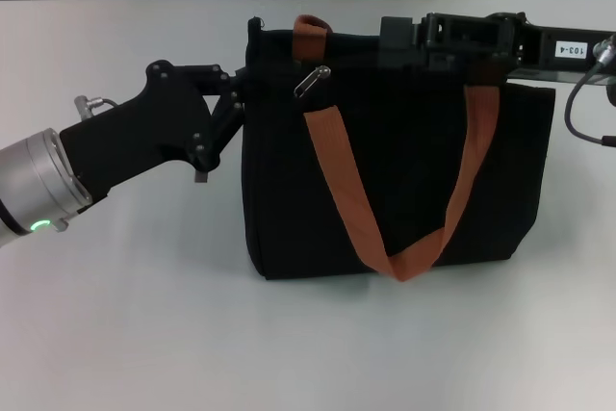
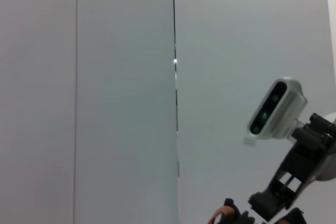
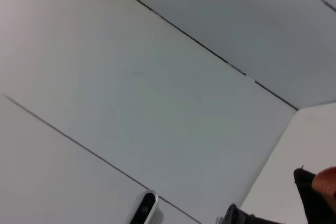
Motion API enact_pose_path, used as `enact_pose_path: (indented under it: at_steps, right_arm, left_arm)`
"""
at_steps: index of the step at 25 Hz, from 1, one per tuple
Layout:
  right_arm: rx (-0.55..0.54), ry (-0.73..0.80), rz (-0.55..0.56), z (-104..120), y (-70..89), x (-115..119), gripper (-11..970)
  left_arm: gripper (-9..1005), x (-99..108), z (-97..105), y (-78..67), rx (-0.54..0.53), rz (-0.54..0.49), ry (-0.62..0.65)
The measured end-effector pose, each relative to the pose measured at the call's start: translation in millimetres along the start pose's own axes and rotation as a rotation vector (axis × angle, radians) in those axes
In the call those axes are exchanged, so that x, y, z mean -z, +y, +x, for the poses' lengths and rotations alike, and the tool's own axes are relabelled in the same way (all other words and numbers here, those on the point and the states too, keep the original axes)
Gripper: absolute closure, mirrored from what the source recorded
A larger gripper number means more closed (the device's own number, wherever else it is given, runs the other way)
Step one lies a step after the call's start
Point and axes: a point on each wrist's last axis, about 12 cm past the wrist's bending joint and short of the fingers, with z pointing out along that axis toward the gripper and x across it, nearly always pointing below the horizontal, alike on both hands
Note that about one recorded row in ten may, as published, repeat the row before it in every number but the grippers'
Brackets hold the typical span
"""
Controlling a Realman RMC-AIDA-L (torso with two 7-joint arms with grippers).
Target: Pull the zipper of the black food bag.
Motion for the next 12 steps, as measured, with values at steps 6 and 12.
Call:
enact_pose_path:
  at_steps: [6,12]
  right_arm:
    - [-0.137,0.0,0.02,3,-4.1,-2,256]
    - [-0.226,0.025,0.039,10,-9.3,-11,492]
  left_arm:
    - [964,0,1,-1.2,0.006,-0.006,-0.004]
    - [966,-2,4,-1.9,0.014,-0.008,0.006]
